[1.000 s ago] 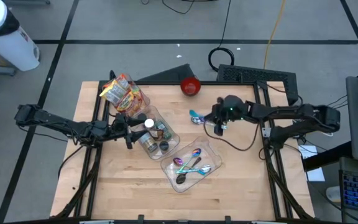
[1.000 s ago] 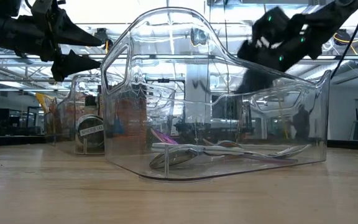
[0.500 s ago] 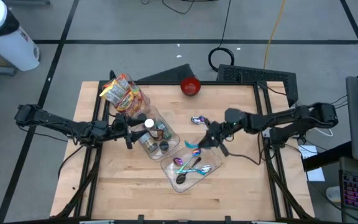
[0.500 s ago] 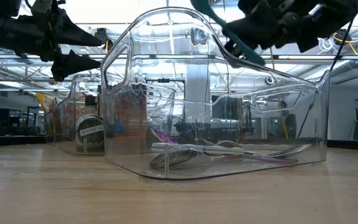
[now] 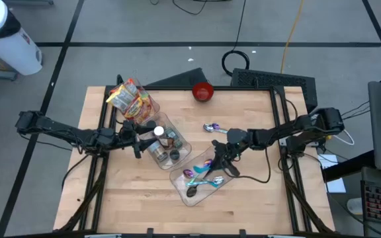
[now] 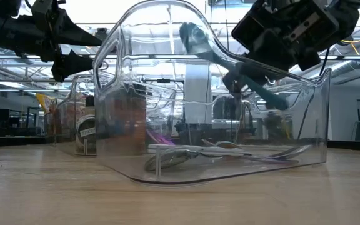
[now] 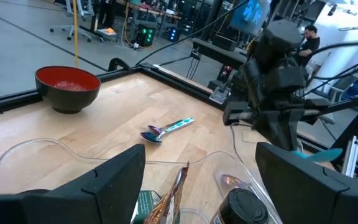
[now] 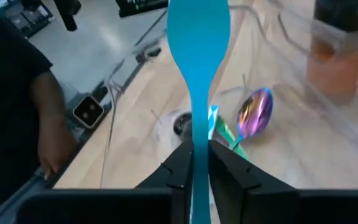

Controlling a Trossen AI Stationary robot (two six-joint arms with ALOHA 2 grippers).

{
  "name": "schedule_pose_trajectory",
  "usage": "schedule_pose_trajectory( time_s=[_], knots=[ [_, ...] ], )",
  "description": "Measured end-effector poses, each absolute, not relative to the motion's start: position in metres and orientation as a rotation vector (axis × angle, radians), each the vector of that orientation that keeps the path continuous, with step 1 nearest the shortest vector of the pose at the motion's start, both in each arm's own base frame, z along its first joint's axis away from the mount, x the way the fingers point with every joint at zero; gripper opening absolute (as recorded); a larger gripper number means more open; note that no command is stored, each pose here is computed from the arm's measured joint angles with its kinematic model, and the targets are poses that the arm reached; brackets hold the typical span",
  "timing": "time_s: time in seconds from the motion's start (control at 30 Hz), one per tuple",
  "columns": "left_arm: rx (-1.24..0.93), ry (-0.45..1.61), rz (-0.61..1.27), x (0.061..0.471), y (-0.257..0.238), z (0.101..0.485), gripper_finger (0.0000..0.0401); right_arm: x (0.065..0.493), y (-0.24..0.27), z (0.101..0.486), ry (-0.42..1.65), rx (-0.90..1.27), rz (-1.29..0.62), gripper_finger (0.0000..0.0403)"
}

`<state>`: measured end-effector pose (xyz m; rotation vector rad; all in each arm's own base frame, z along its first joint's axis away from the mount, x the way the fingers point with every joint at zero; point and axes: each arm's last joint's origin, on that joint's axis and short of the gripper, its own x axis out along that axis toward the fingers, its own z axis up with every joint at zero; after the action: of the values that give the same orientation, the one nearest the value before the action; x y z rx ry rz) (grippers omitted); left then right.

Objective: Pick & Place Food Item
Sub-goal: Put the blue spoon into the bottom transparent bin, then put the blue and white spoon into the bottom transparent bin

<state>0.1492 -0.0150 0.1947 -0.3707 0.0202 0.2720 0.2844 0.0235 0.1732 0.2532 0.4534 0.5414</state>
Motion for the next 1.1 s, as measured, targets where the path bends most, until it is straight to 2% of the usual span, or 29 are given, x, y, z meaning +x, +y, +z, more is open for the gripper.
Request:
schedule_pose_trajectory(
  time_s=[0.4,0.57,0.87,0.97,1.1],
  knots=[
    [-0.371,0.02,0.272,0.149,-0.015,0.195,0.0312,0.285,0.023,0.18,0.399,0.224,0.551,0.0115],
    [-0.371,0.02,0.272,0.149,-0.015,0.195,0.0312,0.283,0.012,0.191,0.351,0.253,0.507,0.0139],
    [-0.371,0.02,0.272,0.149,-0.015,0.195,0.0312,0.25,-0.032,0.238,0.237,0.2,0.35,0.0141],
    [-0.371,0.02,0.272,0.149,-0.015,0.195,0.0312,0.236,-0.047,0.238,0.304,0.185,0.255,0.0138],
    [-0.371,0.02,0.272,0.149,-0.015,0.195,0.0312,0.223,-0.064,0.223,0.483,0.174,0.028,0.0137]
  ],
)
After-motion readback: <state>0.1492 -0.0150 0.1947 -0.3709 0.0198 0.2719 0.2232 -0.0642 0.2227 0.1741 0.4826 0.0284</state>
